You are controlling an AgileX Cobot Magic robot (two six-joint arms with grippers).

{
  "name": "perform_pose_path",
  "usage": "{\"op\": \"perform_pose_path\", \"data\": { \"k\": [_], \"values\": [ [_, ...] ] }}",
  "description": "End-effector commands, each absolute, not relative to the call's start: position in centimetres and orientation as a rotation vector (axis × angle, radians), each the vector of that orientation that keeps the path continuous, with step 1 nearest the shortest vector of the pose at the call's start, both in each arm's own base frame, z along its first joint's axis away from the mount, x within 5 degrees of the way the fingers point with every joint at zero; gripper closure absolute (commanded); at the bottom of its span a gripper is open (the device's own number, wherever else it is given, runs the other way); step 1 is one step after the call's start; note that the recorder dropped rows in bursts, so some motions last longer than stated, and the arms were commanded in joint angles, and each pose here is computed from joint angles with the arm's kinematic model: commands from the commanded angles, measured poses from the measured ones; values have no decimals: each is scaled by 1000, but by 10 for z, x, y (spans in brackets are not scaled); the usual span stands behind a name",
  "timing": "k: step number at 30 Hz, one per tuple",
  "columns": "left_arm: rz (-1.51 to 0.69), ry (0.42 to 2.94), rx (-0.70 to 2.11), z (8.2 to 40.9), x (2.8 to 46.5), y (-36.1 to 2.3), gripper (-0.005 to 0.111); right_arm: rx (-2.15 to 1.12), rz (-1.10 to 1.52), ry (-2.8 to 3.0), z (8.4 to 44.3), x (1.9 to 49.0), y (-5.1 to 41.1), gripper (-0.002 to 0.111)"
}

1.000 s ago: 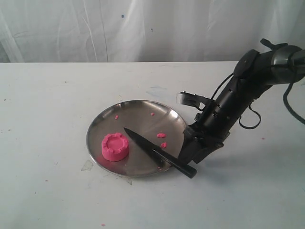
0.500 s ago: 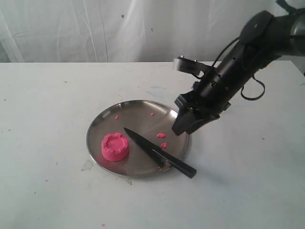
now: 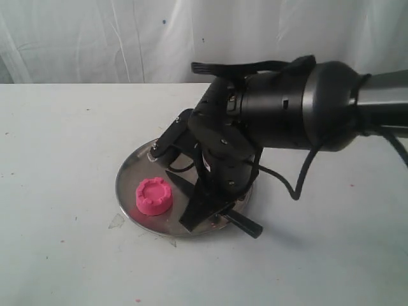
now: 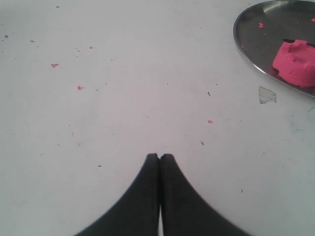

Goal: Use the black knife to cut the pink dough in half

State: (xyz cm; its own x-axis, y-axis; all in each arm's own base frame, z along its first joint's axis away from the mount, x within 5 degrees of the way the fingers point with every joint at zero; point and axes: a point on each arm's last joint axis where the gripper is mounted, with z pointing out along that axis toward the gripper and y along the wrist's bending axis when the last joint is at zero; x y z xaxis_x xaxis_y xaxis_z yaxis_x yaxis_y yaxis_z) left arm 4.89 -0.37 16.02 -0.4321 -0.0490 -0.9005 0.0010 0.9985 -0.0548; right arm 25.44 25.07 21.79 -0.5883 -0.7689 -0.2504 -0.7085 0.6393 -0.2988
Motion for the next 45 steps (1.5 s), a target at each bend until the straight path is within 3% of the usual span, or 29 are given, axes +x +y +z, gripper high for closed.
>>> {"op": "perform_pose_path", "data": {
  "k": [1, 11, 30, 45],
  "values": [
    [-70, 2026, -29, 159, 48, -5, 107, -1341, -350, 2601, 184, 251, 249, 56],
    [-70, 2026, -29, 159, 48, -5, 107, -1487, -507, 2555, 168, 245, 255, 54],
    [-70, 2026, -29, 159, 48, -5, 107, -1454, -726, 2531, 137, 256, 254, 54],
    [-70, 2026, -29, 159, 48, -5, 107, -1376, -796, 2562, 136, 257, 250, 104]
  ]
}}
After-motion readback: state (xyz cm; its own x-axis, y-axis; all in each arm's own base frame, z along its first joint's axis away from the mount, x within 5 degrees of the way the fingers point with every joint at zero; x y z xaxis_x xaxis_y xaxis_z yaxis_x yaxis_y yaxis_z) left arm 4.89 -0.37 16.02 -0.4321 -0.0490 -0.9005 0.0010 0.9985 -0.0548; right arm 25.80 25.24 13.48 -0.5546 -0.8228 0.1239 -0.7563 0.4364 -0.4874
